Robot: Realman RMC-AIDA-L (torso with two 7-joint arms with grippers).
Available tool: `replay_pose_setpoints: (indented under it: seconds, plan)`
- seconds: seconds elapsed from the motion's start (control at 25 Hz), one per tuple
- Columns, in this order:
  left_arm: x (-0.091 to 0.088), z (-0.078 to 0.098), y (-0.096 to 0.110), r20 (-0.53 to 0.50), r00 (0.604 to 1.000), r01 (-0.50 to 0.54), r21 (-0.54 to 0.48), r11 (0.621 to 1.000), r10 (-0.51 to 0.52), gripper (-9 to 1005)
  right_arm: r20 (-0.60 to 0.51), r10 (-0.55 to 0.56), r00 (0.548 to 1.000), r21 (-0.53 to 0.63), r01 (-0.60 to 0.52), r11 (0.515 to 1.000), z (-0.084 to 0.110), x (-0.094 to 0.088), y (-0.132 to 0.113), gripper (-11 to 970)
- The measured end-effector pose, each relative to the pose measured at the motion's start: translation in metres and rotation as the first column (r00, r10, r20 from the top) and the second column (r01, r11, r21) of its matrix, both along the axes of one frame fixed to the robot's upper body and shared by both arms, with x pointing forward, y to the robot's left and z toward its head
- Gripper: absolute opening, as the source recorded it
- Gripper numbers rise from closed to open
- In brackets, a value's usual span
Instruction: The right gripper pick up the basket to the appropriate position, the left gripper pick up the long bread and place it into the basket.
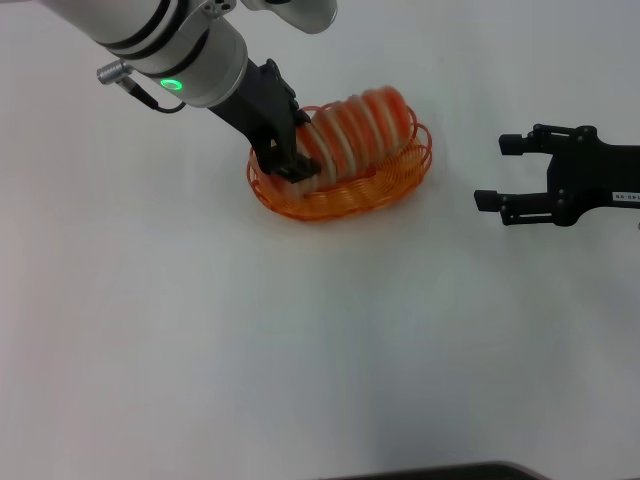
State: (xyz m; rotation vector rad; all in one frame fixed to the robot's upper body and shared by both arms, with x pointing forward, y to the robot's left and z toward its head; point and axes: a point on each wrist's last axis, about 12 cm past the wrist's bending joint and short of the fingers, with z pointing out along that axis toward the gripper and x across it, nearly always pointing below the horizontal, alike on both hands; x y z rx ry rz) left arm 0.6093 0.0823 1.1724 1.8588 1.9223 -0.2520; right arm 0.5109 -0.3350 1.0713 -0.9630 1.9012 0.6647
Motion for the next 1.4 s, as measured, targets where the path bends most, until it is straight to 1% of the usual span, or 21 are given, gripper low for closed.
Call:
replay_pose_setpoints:
  seconds: [0.08, 0.2, 0.32, 0.4, 0.44, 0.48, 0.56, 0.64, 0.76, 0.8, 0.84, 0.92, 0.96, 1.08, 1.16, 1.28, 1.4]
  plan:
    - [0.0, -0.001, 0.0, -0.004, 1.0, -0.004, -0.007, 1.0, 0.004, 381, 0.0, 0.001, 1.0, 0.0, -0.001, 1.0, 0.0, 0.0, 0.0, 878]
    - [0.0, -0.001, 0.002, -0.013, 1.0, -0.016, -0.017, 1.0, 0.015, 527, 0.0, 0.001, 1.0, 0.0, -0.001, 1.0, 0.0, 0.0, 0.0, 878]
    - [0.0, -0.001, 0.009, -0.036, 0.998, -0.045, -0.038, 0.998, 0.043, 665, 0.001, 0.001, 1.0, 0.0, -0.001, 1.0, 0.0, 0.0, 0.0, 878]
    - [0.002, 0.002, 0.021, -0.068, 0.994, -0.097, -0.1, 0.99, 0.091, 746, 0.002, -0.002, 1.0, 0.002, 0.002, 1.0, 0.0, 0.0, 0.0, 878]
    - [0.003, 0.005, 0.032, -0.092, 0.989, -0.131, -0.149, 0.98, 0.118, 786, 0.003, -0.002, 1.0, 0.003, 0.002, 1.0, 0.0, 0.0, 0.0, 878]
    - [0.003, 0.006, 0.043, -0.114, 0.984, -0.16, -0.195, 0.968, 0.14, 826, 0.004, -0.006, 1.0, 0.004, 0.006, 1.0, 0.001, 0.0, -0.001, 878]
    - [0.0, 0.008, 0.07, -0.166, 0.971, -0.217, -0.296, 0.93, 0.173, 850, 0.004, -0.007, 1.0, 0.004, 0.007, 1.0, 0.001, 0.0, -0.001, 878]
    - [-0.009, 0.006, 0.105, -0.228, 0.954, -0.274, -0.395, 0.877, 0.195, 874, 0.005, -0.007, 1.0, 0.005, 0.007, 1.0, 0.001, 0.0, -0.001, 878]
    - [-0.032, -0.004, 0.149, -0.299, 0.934, -0.324, -0.486, 0.812, 0.193, 910, 0.009, 0.001, 1.0, 0.006, -0.001, 1.0, 0.003, 0.0, -0.001, 878]
    - [-0.042, -0.01, 0.164, -0.317, 0.928, -0.343, -0.511, 0.788, 0.198, 922, 0.013, 0.005, 1.0, 0.004, -0.005, 1.0, 0.004, 0.0, -0.001, 878]
    - [-0.05, -0.014, 0.175, -0.327, 0.923, -0.357, -0.529, 0.77, 0.203, 934, 0.018, 0.01, 1.0, 0.003, -0.01, 1.0, 0.005, 0.0, -0.001, 878]
    - [-0.073, -0.03, 0.203, -0.354, 0.907, -0.403, -0.563, 0.722, 0.23, 934, 0.022, 0.015, 1.0, 0.002, -0.015, 1.0, 0.006, 0.0, -0.001, 878]
    - [-0.084, -0.038, 0.214, -0.359, 0.901, -0.418, -0.576, 0.702, 0.242, 934, 0.022, 0.018, 1.0, 0.002, -0.018, 1.0, 0.006, -0.001, -0.001, 878]
    - [-0.11, -0.061, 0.231, -0.352, 0.897, -0.436, -0.6, 0.671, 0.267, 934, 0.027, 0.022, 0.999, 0.001, -0.022, 1.0, 0.007, 0.001, -0.001, 878]
    - [-0.12, -0.073, 0.233, -0.354, 0.894, -0.442, -0.604, 0.663, 0.274, 934, 0.029, 0.024, 0.999, -0.002, -0.024, 1.0, 0.007, 0.002, 0.0, 878]
    - [-0.128, -0.091, 0.231, -0.382, 0.882, -0.463, -0.597, 0.656, 0.275, 934, 0.032, 0.026, 0.999, -0.008, -0.026, 1.0, 0.008, 0.003, 0.0, 878]
    - [-0.13, -0.098, 0.23, -0.4, 0.873, -0.479, -0.595, 0.646, 0.278, 934, 0.033, 0.023, 0.999, -0.013, -0.022, 1.0, 0.008, 0.004, 0.0, 878]
